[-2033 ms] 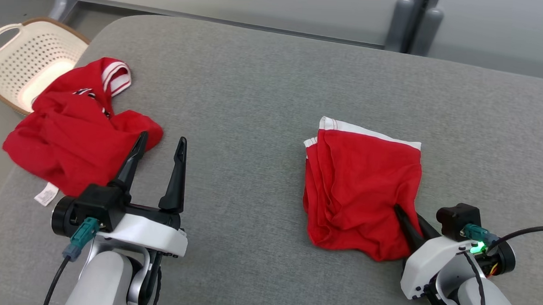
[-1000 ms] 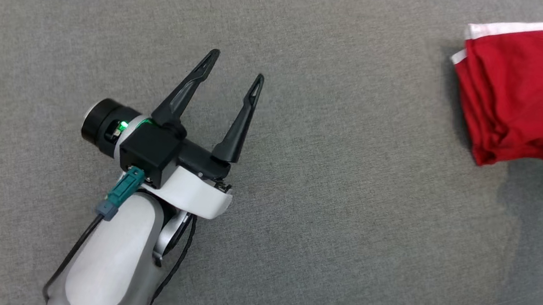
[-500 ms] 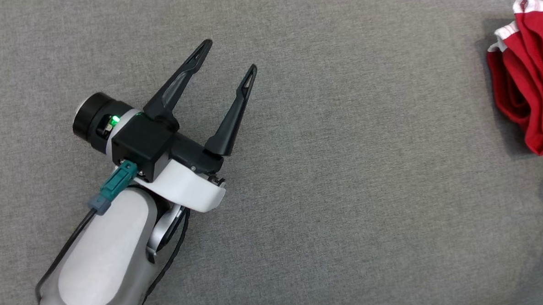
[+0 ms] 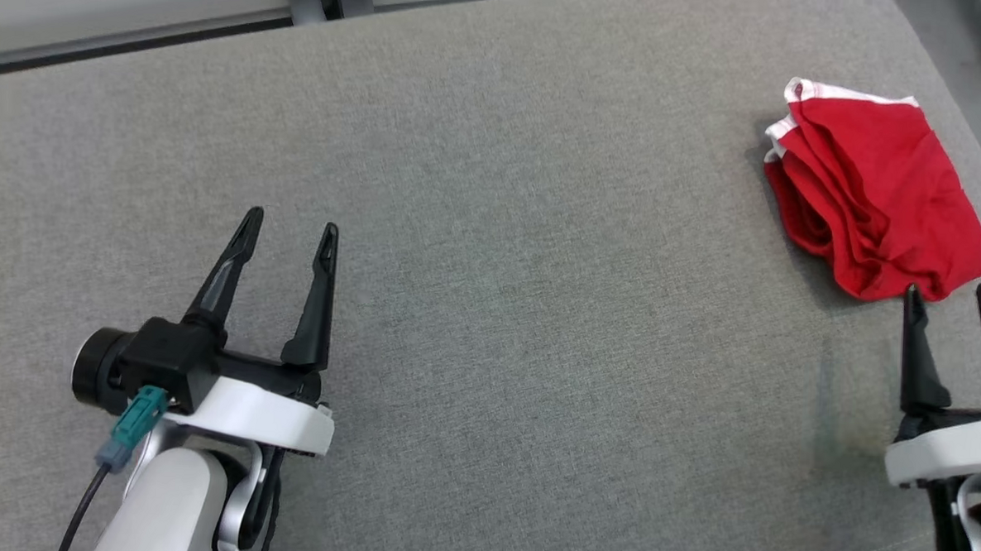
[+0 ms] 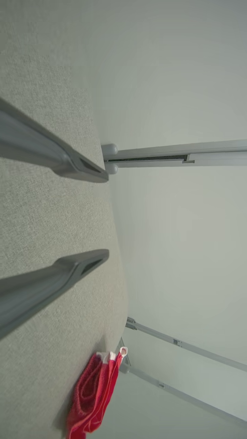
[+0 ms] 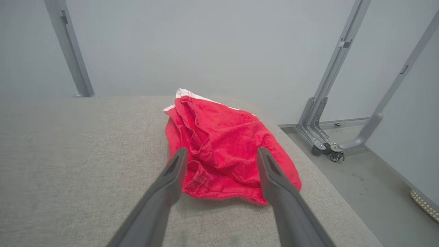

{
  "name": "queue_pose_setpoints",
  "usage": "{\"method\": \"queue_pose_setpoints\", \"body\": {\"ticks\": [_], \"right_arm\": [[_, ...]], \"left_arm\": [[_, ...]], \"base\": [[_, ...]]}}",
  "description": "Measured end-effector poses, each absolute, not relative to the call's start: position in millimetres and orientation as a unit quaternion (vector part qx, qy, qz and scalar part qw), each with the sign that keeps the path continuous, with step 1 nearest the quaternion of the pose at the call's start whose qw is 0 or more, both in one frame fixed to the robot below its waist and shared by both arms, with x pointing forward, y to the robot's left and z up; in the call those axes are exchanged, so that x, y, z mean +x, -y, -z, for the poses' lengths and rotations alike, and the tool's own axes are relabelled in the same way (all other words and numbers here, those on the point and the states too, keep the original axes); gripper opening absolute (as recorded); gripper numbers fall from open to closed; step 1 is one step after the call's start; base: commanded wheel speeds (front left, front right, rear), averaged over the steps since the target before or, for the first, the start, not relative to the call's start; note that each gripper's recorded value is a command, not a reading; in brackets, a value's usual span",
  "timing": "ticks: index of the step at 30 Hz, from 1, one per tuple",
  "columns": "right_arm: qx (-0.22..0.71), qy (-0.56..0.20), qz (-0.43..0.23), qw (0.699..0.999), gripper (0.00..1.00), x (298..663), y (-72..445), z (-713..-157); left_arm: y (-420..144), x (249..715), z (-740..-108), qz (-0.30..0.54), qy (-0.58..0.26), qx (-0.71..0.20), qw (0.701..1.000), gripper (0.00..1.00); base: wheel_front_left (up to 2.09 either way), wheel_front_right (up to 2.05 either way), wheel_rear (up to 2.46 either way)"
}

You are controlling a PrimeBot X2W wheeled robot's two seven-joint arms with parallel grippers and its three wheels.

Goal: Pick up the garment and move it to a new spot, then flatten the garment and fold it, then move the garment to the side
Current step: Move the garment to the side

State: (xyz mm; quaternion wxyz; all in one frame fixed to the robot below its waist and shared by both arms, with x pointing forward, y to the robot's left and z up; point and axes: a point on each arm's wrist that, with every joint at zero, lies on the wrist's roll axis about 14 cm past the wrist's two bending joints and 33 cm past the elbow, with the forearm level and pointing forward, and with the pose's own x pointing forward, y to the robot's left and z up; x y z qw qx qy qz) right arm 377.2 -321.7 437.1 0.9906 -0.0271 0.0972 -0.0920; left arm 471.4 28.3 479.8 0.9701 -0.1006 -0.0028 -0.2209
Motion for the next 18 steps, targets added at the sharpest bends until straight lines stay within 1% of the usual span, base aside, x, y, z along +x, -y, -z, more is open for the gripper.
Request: {"method": "queue_pose_setpoints", "body": {"ticks": [3, 10, 18], "right_arm": [[-0.013, -0.073, 0.067, 0.995, 1.0, 375.1, 292.9, -451.9], [0.012, -0.047, 0.004, 0.999, 1.0, 377.0, 234.1, -476.5], [0.021, -0.036, -0.057, 0.997, 1.0, 365.9, 183.7, -498.1]], "left_arm": [[-46.0, 462.4, -487.5, 0.19, 0.007, -0.101, 0.977, 1.0], [-102.9, 433.3, -493.0, 0.103, 0.005, -0.09, 0.991, 1.0], [-166.8, 378.8, -493.2, 0.022, -0.004, -0.072, 0.997, 1.0]], "base": [[0.0, 0.0, 0.0], [0.0, 0.0, 0.0], [0.0, 0.0, 0.0]]}}
